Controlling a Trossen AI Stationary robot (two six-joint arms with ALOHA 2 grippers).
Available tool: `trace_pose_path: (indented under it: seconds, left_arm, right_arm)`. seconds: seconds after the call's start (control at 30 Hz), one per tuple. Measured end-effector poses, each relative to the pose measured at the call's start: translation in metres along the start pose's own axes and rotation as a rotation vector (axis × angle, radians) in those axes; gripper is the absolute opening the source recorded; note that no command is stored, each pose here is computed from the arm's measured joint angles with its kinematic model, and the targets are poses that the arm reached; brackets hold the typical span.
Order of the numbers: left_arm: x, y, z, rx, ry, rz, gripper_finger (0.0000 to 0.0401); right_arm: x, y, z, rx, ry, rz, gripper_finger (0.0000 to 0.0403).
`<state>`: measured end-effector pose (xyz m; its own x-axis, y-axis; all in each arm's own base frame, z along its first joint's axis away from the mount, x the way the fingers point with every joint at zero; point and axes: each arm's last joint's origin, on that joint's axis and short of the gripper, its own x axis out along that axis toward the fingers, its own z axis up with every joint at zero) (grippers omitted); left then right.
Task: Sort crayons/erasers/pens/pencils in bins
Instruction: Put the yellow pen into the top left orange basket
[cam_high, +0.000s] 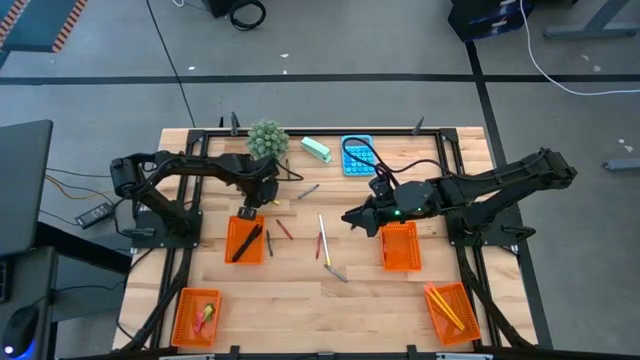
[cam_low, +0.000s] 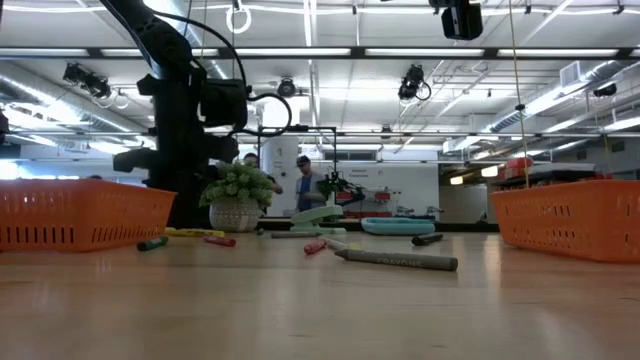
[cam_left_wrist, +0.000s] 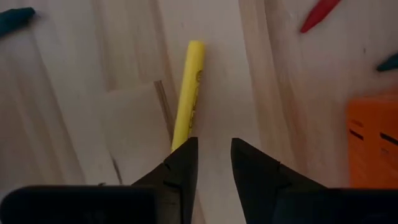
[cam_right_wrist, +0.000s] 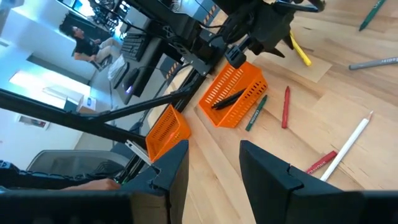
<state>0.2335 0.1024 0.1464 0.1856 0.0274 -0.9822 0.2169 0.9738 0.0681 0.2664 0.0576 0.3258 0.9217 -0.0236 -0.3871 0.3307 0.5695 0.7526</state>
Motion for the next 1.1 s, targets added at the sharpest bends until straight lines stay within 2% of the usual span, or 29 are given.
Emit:
trace_pose_path:
  seconds: [0.37,0.67,0.9,1.1]
  left_arm:
    - [-0.001,0.003,0.001,0.001,0.002,0.058,0.0133]
    - [0.011,0.011,-0.004,-0.025,0.036,0.038,0.0150]
    - [0.015,0.012,-0.004,-0.030,0.047,0.023,0.0132]
    - [0.015,0.011,-0.005,-0.030,0.054,0.017,0.0099]
  right_arm:
    - [0.000,0.000,0.000,-0.001,0.001,-0.002,0.0147]
    - [0.000,-0.002,-0.001,-0.007,0.012,-0.021,0.0147]
    - [0.000,-0.002,-0.001,-0.007,0.012,-0.021,0.0147]
    - [0.000,-0.002,-0.001,-0.007,0.012,-0.021,0.0147]
